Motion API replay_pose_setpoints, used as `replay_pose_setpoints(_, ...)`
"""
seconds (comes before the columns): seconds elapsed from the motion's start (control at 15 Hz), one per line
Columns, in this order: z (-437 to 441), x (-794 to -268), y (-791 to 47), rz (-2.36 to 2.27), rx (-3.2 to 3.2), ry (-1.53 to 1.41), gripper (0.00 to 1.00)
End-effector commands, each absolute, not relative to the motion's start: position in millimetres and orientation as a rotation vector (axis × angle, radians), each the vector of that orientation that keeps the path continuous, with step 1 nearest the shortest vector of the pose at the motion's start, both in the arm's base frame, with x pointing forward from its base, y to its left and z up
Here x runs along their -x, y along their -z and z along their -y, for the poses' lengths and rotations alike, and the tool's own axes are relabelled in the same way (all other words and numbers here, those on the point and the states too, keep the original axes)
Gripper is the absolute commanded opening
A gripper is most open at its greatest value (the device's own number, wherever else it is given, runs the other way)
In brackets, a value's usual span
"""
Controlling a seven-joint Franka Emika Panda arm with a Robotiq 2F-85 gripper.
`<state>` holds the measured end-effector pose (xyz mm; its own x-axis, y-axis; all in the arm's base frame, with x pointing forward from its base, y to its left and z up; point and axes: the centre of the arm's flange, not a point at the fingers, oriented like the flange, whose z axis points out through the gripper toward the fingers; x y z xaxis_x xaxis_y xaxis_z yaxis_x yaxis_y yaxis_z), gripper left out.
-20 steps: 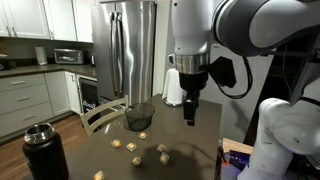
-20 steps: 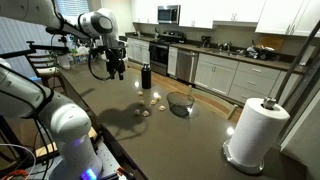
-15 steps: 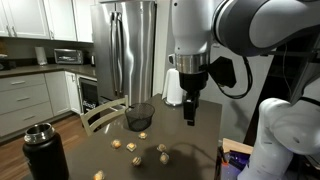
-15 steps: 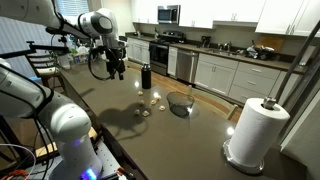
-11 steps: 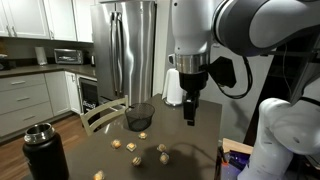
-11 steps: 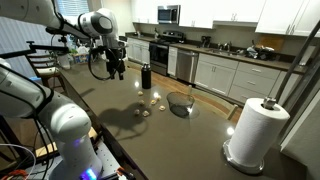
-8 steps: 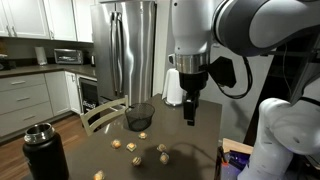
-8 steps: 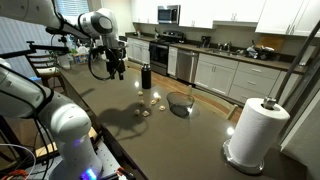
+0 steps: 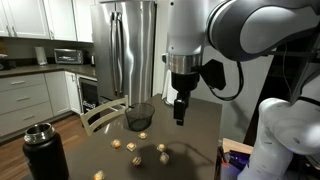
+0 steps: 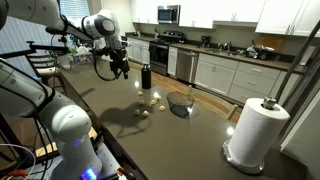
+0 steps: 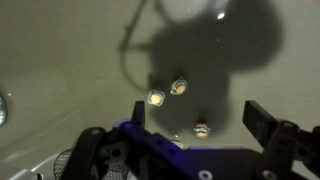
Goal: Put a small packet inside the basket
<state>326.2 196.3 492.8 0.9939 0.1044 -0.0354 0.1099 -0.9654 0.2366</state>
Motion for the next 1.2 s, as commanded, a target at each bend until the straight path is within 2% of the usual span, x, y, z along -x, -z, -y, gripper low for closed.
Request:
replay_pose_setpoints(0.0,-198.9,-350.9,-485.9,-0.269,-2.928,-0.012,1.0)
replay_pose_setpoints(0.67,-144.4,-400.2,-426.5,-0.187,-3.094,-0.096,1.0)
replay_pose_setpoints(1.13,-114.4,-411.7,-362.5,-0.061,-3.241,0.002,1.0)
